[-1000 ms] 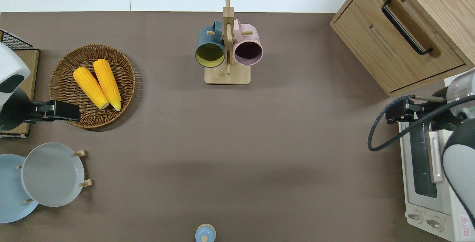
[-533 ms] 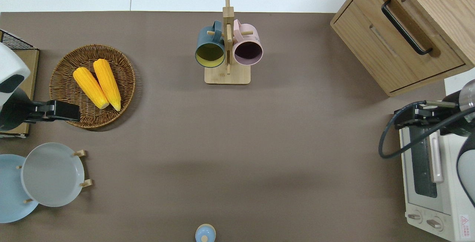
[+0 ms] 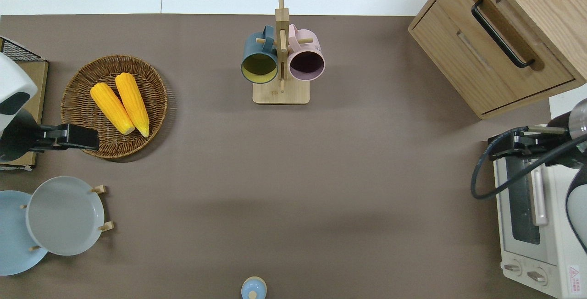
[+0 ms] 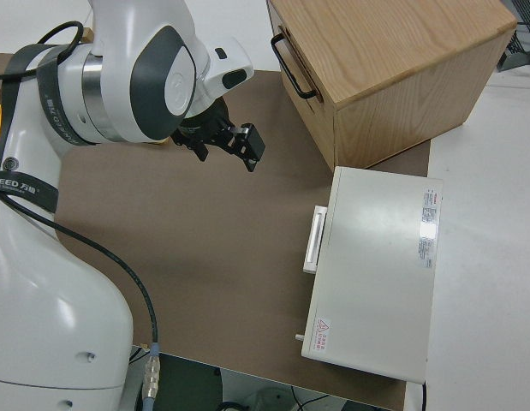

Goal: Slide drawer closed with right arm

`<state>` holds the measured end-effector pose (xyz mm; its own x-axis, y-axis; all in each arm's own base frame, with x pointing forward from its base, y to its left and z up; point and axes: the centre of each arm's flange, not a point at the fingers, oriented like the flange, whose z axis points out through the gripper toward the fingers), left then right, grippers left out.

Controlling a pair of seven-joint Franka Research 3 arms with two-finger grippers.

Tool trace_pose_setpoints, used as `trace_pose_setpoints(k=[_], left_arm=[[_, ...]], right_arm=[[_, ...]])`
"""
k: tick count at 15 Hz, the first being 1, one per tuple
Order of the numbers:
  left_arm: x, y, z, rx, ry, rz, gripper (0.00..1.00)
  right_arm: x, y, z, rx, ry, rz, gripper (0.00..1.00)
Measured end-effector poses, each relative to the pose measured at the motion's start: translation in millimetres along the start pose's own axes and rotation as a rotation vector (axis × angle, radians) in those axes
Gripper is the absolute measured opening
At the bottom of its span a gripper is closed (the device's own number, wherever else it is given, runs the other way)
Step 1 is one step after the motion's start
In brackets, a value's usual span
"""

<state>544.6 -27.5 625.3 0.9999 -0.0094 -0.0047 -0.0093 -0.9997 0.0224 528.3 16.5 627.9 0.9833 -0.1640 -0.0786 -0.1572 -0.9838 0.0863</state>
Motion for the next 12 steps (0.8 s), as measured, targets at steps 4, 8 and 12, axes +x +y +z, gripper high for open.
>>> trace_pose_setpoints(k=[4,8,12], left_arm=[[0.0,0.0,0.0,0.0,0.0,0.0,1.0],[0.0,0.0,0.0,0.0,0.0,0.0,1.0],[0.0,0.0,0.0,0.0,0.0,0.0,1.0]], right_arm=[[-2.7,-2.9,-3.6,0.001,0.007,-0.006,0.99],[-3.5,-4.6,-12.2,0.004,0.026,-0.009,0.99],[-4.9,-10.1,-15.7,0.008,0.033,-0.02,0.99]])
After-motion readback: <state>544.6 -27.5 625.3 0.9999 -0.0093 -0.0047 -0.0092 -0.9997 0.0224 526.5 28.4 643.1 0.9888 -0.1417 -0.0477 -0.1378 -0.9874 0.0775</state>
